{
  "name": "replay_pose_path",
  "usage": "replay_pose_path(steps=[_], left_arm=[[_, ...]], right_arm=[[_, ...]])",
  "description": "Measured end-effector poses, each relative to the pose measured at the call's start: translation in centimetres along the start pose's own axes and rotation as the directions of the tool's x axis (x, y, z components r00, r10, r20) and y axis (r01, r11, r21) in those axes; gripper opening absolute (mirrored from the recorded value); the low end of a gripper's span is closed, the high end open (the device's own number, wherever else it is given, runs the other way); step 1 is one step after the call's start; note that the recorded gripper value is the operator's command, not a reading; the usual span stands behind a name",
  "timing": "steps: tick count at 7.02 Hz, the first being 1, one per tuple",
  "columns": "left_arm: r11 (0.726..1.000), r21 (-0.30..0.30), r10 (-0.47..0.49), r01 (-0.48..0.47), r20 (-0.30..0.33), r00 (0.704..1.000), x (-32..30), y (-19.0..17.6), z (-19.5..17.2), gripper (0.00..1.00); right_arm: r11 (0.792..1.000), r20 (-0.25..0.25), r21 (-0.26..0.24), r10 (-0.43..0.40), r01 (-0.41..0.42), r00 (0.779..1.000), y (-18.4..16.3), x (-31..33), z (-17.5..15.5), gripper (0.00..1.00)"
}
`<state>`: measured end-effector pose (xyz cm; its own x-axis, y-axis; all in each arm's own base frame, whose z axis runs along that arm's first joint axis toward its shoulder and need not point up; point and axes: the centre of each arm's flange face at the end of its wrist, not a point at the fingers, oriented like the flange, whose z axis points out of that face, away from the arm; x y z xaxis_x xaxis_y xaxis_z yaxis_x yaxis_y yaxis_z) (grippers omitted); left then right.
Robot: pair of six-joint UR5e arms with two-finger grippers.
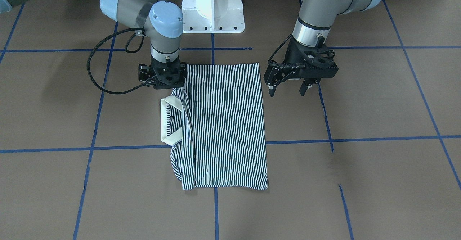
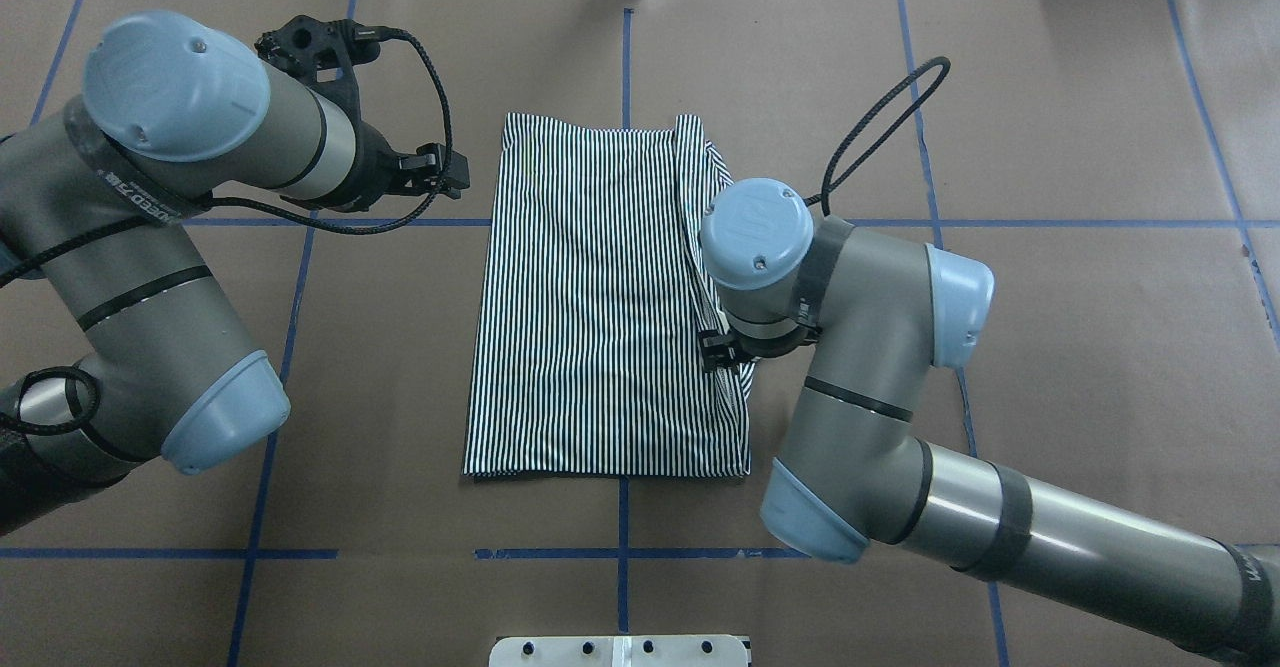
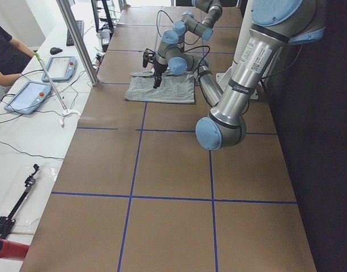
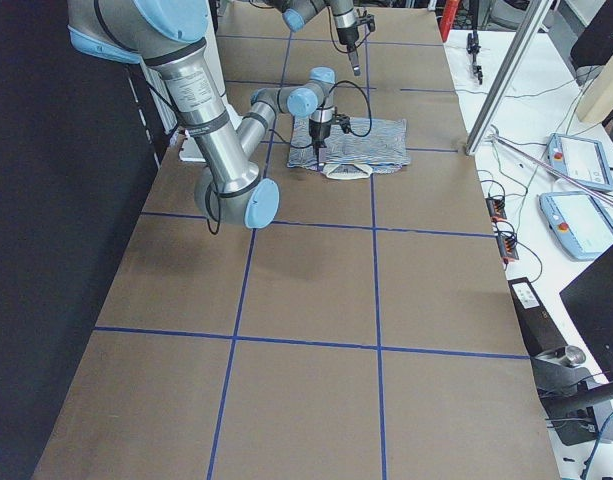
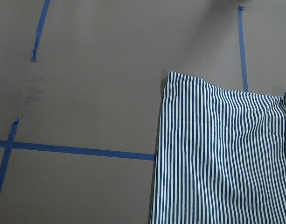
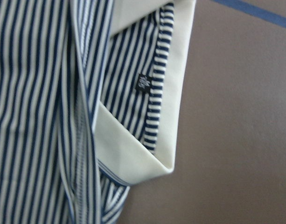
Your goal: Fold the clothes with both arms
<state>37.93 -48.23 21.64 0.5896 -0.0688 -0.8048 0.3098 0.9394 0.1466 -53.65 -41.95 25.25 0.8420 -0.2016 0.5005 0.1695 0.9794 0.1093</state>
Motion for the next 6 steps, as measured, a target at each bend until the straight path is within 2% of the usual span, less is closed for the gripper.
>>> replay_pose_path(steps=[2, 6], left_arm=[[1.000, -0.001, 0.000, 0.000, 0.001, 1.000, -0.1, 0.0, 0.0, 1.00], [1.000, -0.001, -0.001, 0.001, 0.003, 1.000, -0.2, 0.0, 0.1, 1.00]], right_arm=[[1.000, -0.024, -0.010, -0.011, 0.011, 1.000, -3.3, -3.1, 0.3, 1.00], [0.999, -0.066, -0.040, -0.028, 0.026, 0.997, -4.3, -3.6, 2.7, 1.00]])
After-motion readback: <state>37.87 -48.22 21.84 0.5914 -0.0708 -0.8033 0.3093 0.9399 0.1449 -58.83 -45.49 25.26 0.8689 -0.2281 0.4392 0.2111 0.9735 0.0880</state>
